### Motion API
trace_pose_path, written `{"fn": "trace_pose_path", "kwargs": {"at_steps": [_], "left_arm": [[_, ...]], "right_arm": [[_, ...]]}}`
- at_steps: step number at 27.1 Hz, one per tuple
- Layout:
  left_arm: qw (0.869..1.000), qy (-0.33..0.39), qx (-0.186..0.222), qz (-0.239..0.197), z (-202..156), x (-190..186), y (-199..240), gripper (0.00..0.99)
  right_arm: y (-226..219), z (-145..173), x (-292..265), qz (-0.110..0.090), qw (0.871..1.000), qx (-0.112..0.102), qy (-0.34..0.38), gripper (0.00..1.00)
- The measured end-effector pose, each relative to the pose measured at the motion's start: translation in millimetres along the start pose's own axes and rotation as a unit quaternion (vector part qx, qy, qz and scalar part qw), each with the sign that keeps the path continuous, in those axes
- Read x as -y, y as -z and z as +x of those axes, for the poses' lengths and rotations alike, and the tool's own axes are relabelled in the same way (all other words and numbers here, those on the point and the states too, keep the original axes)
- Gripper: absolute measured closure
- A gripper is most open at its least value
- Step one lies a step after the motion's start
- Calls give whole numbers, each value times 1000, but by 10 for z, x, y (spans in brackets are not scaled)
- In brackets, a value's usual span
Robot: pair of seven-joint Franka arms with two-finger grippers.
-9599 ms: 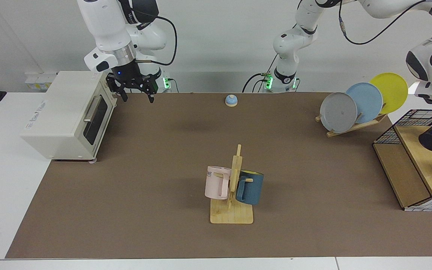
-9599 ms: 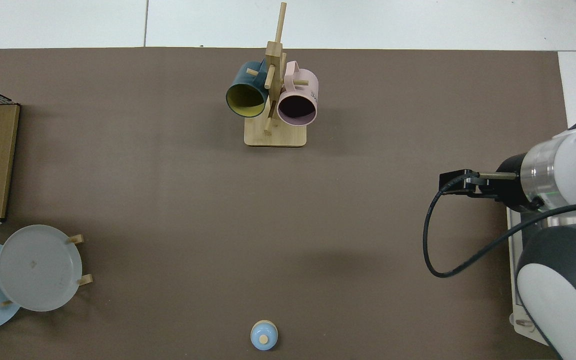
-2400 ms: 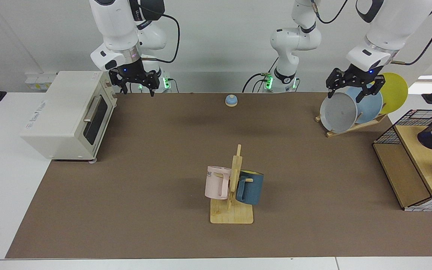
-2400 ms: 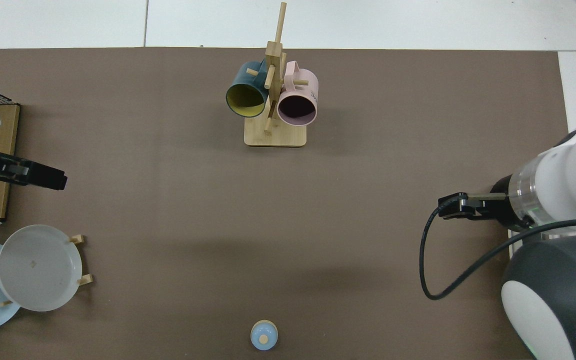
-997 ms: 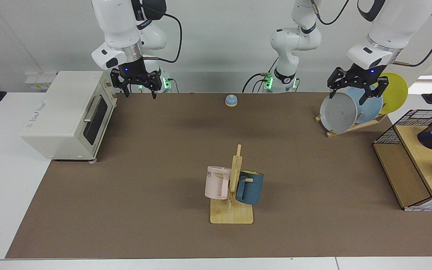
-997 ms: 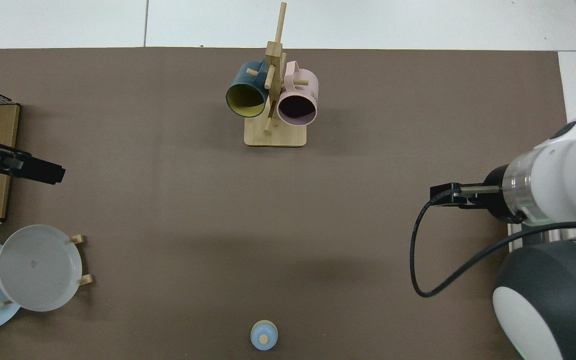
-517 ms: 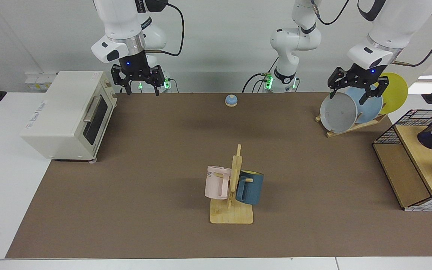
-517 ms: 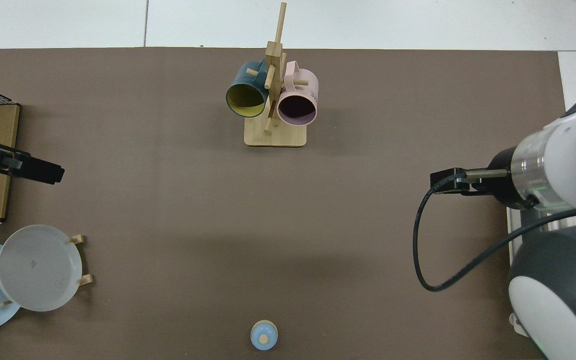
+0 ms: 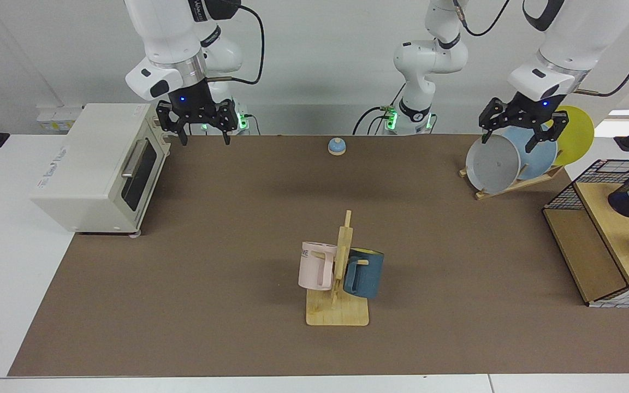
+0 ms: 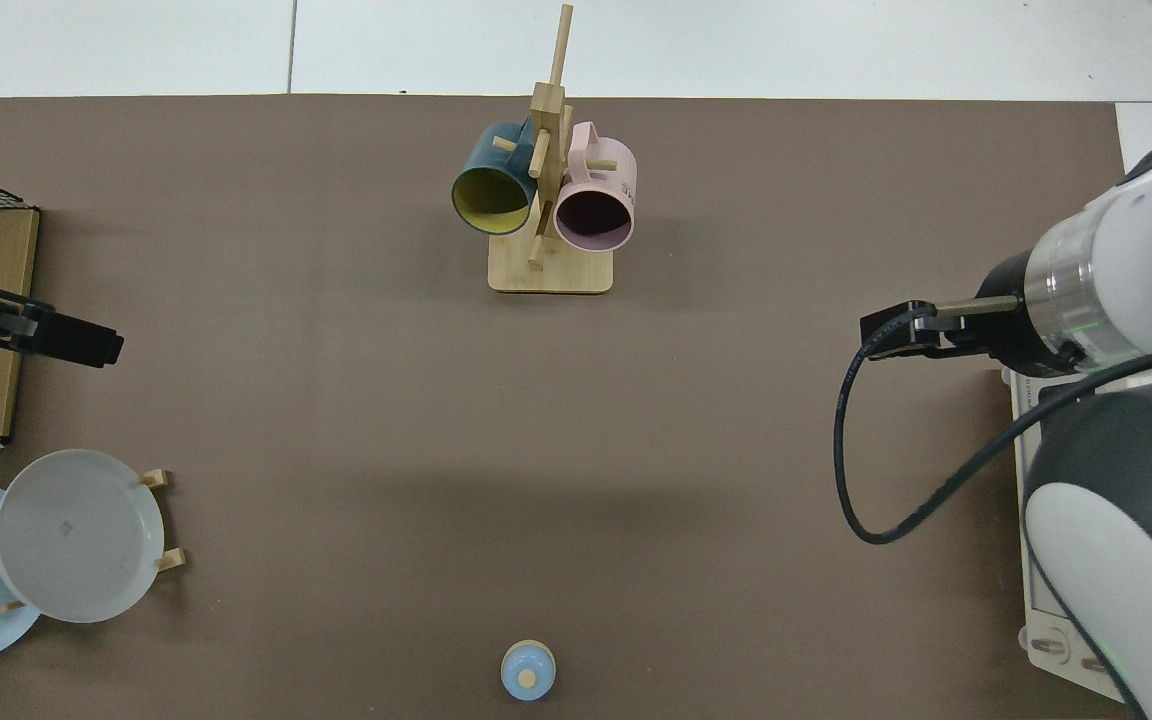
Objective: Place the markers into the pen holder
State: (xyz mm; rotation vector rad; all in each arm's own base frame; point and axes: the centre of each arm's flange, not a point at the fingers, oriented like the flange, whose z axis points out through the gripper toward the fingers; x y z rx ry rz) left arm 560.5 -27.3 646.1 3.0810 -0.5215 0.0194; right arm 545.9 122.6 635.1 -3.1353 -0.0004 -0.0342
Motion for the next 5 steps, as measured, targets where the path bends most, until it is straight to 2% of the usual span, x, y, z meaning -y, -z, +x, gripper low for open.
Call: {"fn": "trace_pose_path", "kwargs": {"at_steps": [5], "left_arm": [[1000, 2, 0, 0, -7, 24, 0, 0]], "right_arm": [[8, 1, -4, -1, 1000, -1, 7, 0]]}}
